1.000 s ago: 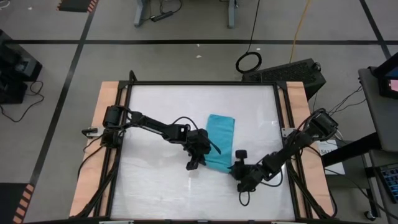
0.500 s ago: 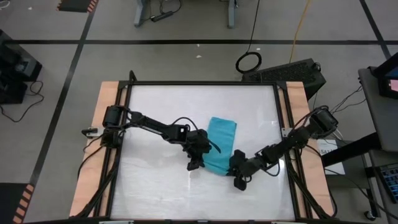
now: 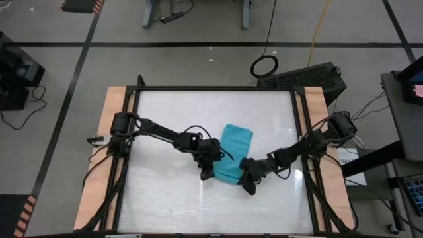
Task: Roll towel
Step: Roll the blue towel
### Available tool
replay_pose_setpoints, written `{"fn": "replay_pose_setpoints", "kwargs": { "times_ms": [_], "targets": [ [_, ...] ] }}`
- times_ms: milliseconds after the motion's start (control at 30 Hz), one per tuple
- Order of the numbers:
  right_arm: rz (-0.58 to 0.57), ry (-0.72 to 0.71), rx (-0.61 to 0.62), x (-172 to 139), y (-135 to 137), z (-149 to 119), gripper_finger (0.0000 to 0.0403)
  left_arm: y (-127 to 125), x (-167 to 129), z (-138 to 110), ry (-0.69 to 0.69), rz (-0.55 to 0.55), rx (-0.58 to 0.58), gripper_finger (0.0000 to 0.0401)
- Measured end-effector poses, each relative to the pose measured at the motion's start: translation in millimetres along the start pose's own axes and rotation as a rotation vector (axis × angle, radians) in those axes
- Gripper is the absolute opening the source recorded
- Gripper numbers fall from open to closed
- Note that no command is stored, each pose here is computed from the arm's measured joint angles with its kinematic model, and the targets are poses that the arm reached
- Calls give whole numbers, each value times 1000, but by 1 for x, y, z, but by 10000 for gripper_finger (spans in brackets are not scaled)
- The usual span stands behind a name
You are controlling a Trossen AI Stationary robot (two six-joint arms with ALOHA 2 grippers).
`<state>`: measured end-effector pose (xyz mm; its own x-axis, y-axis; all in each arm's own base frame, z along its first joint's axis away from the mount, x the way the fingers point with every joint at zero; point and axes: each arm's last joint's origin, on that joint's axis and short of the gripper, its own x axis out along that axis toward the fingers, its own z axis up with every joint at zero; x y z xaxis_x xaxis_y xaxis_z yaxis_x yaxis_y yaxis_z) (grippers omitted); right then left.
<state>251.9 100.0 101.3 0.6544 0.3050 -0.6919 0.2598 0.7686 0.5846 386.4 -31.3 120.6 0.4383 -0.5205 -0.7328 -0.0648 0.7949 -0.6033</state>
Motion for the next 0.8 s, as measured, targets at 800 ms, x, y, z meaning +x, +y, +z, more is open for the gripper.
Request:
{"fn": "replay_pose_setpoints", "kwargs": {
  "times_ms": [800],
  "targets": [
    [71,128,136,-2,-12,11,13,9,14,-6,76,-70,-100,41]
  ]
}}
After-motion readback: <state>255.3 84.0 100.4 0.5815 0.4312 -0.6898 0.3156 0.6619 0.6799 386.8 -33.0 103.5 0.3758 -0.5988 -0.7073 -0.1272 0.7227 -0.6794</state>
